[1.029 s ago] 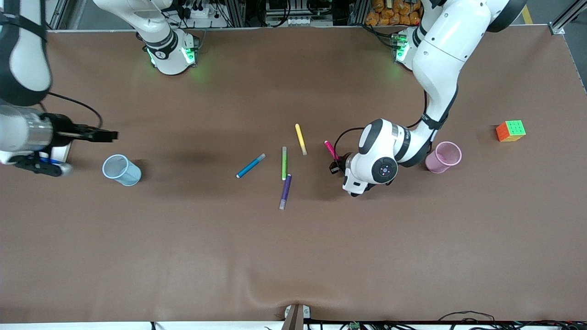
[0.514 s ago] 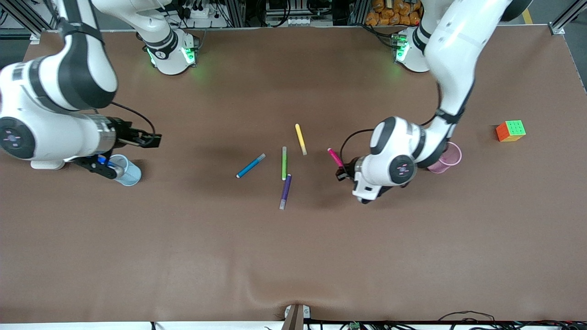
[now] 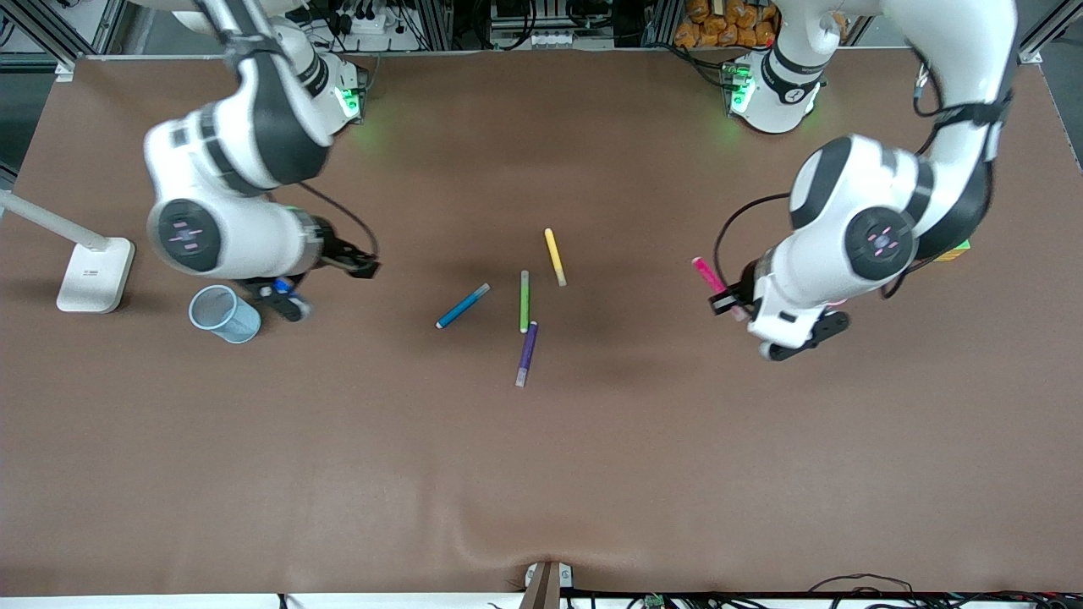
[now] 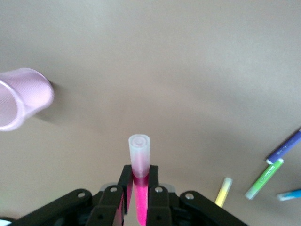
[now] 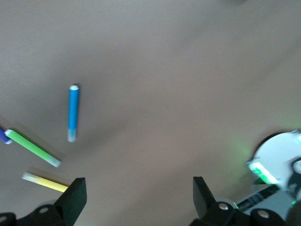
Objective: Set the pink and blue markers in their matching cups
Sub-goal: 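Lift the pink marker while the right gripper grasps the blue marker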
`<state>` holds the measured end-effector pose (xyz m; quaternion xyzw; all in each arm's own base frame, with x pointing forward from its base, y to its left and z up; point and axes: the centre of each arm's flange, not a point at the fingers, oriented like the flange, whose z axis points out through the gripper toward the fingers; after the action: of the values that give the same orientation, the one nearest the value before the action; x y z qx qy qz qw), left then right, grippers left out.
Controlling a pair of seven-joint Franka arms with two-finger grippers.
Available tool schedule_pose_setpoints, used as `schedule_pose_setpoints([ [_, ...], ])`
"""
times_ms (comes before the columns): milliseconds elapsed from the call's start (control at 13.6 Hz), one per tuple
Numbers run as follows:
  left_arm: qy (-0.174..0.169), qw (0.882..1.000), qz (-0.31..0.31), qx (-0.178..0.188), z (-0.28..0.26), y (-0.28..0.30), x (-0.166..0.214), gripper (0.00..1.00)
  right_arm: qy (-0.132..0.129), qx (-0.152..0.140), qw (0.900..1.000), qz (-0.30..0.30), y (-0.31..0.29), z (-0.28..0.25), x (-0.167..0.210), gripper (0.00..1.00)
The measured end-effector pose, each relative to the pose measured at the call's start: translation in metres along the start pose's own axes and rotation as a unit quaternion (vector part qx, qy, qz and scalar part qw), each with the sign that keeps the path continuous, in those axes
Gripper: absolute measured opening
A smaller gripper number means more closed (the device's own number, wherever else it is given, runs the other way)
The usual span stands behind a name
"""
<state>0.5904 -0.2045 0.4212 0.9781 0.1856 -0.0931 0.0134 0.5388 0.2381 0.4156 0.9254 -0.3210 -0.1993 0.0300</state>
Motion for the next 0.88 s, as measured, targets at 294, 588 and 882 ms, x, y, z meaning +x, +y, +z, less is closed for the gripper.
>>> schedule_pose_setpoints([
  [294,0.028,0.999,0.043,-0.005,-0.054,-0.077,0.029,0.17,0.043,0.034,0.997,0.052,-0.047,0.052,-0.058,1.0],
  [588,0.058,0.997,0.058,0.006,-0.084,-0.131,0.042,0.17,0.074,0.079,0.991,0.077,-0.069,0.107,-0.072,1.0],
  [882,0.087,0.995,0.05,0.019,-0.082,-0.151,0.053,0.17,0.096,0.104,0.985,0.102,-0.097,0.169,-0.058,1.0],
])
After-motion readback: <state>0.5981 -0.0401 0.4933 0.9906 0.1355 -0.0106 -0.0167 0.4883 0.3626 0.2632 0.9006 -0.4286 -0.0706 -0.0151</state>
